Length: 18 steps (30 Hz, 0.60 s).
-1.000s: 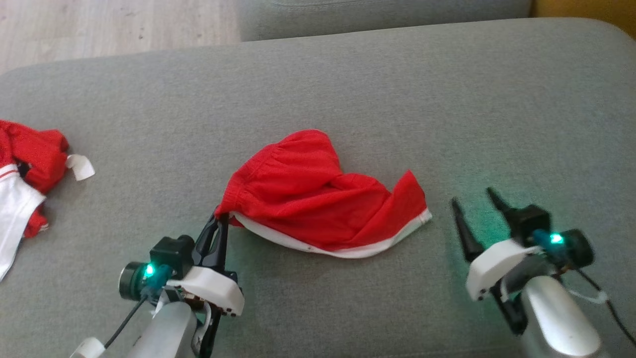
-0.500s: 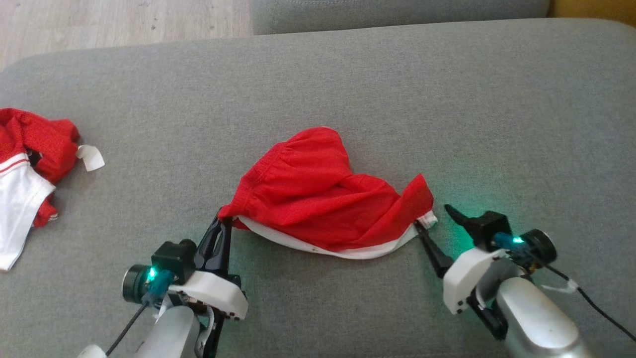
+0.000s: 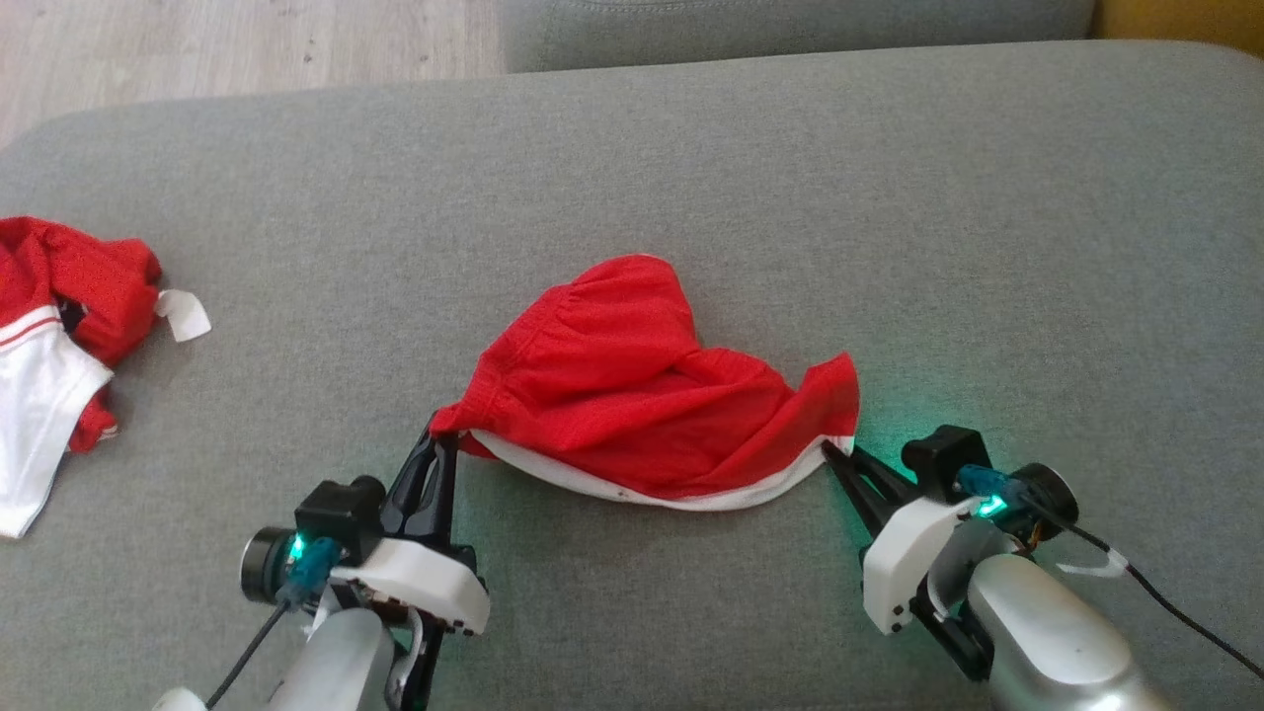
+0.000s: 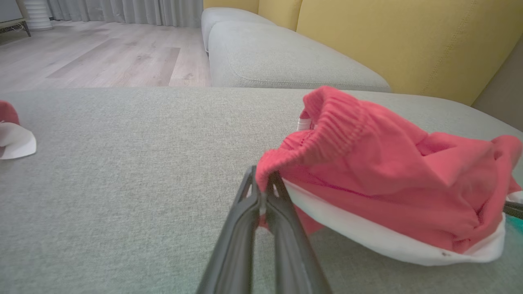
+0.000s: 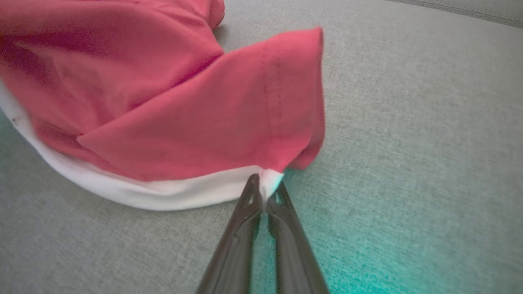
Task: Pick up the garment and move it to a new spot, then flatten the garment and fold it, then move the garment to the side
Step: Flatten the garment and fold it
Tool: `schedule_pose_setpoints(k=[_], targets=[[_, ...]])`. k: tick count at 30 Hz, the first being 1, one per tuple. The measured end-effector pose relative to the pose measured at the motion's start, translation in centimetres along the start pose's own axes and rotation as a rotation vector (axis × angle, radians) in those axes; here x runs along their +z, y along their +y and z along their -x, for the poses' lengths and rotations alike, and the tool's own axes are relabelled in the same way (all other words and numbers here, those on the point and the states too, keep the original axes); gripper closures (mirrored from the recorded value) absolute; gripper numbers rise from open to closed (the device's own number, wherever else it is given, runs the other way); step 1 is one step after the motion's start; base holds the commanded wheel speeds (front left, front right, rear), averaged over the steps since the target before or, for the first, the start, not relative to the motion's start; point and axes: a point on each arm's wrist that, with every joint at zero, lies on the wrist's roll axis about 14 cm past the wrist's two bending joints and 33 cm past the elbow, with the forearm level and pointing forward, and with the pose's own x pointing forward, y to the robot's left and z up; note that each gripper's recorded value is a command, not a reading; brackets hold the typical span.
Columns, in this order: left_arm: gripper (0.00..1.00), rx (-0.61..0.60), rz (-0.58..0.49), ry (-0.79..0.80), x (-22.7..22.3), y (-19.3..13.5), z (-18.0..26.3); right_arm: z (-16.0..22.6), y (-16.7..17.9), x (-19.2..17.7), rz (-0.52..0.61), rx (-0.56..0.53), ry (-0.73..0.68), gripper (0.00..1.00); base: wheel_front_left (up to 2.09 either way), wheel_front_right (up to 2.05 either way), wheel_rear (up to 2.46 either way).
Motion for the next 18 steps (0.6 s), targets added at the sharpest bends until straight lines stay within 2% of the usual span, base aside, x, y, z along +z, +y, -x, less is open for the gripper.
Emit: schedule_pose_setpoints(k=[4,8,9,10,13,14,17,18], targets=[[1.0,-0.005,0.005,-0.016,0.5,-0.2,0.1,0.4,-0.1,1.3,-0.043,-0.013,-0.067,1.0,0.0,0.0,0.0],[1.0,-0.008,0.055,-0.055,1.5,-0.7,0.6,1.3,0.1,5.4,-0.16,-0.012,-0.228,1.0,0.0,0.0,0.0],[1.0,-0.008,0.055,-0.055,1.5,-0.7,0.6,1.3,0.1,5.4,-0.16,-0.012,-0.228,1.0,0.0,0.0,0.0],[1.0,-0.018,0.085,-0.092,2.6,-1.1,0.8,2.2,0.2,7.4,-0.201,-0.001,-0.307,1.0,0.0,0.0,0.0],[1.0,-0.032,0.114,-0.14,4.1,-1.5,0.9,3.4,-0.4,9.3,-0.216,-0.005,-0.377,1.0,0.0,0.0,0.0],[1.0,-0.038,0.139,-0.172,5.2,-1.7,0.9,4.2,-1.0,10.2,-0.213,-0.012,-0.413,1.0,0.0,0.0,0.0],[1.0,-0.071,0.313,-0.254,8.8,-2.7,1.1,6.8,-2.5,13.4,-0.211,-0.035,-0.528,1.0,0.0,0.0,0.0],[1.0,-0.102,0.323,-0.271,10.0,-3.4,1.4,7.6,-2.6,14.4,-0.204,-0.036,-0.561,1.0,0.0,0.0,0.0]])
